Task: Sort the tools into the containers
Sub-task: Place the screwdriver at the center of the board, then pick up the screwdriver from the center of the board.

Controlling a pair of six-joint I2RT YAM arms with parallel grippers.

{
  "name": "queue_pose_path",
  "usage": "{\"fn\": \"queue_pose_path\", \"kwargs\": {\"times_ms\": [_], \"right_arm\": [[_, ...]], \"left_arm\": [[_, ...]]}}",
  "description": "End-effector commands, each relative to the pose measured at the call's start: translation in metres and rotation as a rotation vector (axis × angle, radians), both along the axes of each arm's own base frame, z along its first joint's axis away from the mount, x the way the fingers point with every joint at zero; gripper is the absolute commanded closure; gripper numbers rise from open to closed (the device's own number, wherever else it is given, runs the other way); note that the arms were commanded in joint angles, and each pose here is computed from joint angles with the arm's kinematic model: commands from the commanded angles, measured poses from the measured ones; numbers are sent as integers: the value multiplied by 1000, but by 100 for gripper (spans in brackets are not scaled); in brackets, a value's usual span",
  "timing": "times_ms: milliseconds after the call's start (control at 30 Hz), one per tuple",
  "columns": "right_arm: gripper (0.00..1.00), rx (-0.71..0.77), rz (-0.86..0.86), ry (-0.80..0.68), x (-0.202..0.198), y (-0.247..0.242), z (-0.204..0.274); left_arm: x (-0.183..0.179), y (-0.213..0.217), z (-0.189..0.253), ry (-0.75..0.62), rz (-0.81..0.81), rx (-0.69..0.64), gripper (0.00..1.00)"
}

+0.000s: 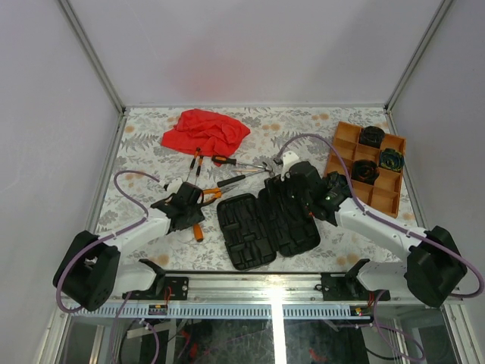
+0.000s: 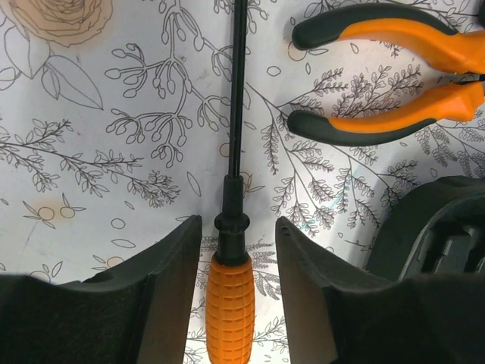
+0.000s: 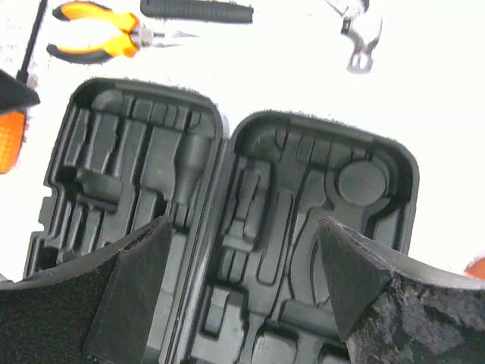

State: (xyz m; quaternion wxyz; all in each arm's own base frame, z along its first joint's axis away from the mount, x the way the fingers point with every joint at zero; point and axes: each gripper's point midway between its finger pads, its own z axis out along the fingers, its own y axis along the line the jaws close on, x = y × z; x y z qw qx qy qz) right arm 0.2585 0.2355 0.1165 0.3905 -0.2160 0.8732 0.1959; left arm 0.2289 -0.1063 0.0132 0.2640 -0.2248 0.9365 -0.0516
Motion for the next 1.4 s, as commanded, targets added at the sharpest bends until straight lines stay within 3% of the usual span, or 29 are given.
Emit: {"fn": "queue_pose_path", "kwargs": {"times_ms": [0, 333, 667, 1067, 1367], "right_arm": [[15, 8, 31, -111, 34, 13, 37], [20, -69, 205, -137, 107, 46, 54], [27, -177, 485, -94, 158, 90, 17], [30, -220, 591, -49, 187, 113, -42], [34, -277, 630, -1, 196, 113, -74]], "left_arm": [[3, 2, 12, -17, 11, -7, 56], [14, -5, 69, -149, -46, -53, 48], [15, -31, 114, -220, -237, -139, 46], [11, -23, 184, -361, -311, -108, 45], [7, -17, 199, -432, -314, -102, 43]]}}
